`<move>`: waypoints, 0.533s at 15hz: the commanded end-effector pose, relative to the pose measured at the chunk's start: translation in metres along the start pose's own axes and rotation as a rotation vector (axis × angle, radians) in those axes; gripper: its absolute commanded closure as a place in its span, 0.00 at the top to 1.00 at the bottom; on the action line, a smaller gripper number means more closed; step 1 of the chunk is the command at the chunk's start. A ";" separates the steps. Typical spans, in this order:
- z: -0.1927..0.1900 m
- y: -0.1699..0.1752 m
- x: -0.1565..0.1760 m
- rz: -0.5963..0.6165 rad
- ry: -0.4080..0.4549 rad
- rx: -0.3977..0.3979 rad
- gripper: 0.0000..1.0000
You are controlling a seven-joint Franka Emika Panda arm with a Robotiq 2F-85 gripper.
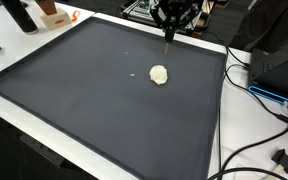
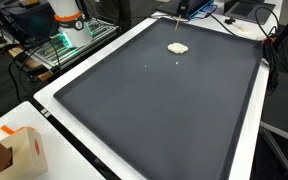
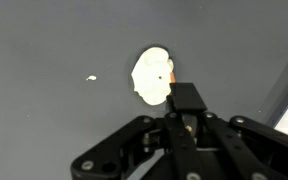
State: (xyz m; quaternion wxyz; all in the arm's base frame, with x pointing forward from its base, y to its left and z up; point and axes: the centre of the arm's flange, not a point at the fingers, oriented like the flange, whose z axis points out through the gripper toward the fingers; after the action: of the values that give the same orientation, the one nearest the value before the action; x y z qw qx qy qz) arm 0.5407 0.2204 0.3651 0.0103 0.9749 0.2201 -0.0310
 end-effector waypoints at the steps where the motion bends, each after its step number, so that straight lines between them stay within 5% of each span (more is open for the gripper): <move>1: 0.014 0.011 0.002 -0.037 -0.028 0.044 0.03; 8: 0.033 0.021 0.003 -0.105 -0.033 0.082 0.03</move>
State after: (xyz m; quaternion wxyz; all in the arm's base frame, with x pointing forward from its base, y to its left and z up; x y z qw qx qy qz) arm 0.5477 0.2058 0.3392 -0.0026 0.9653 0.2556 -0.0541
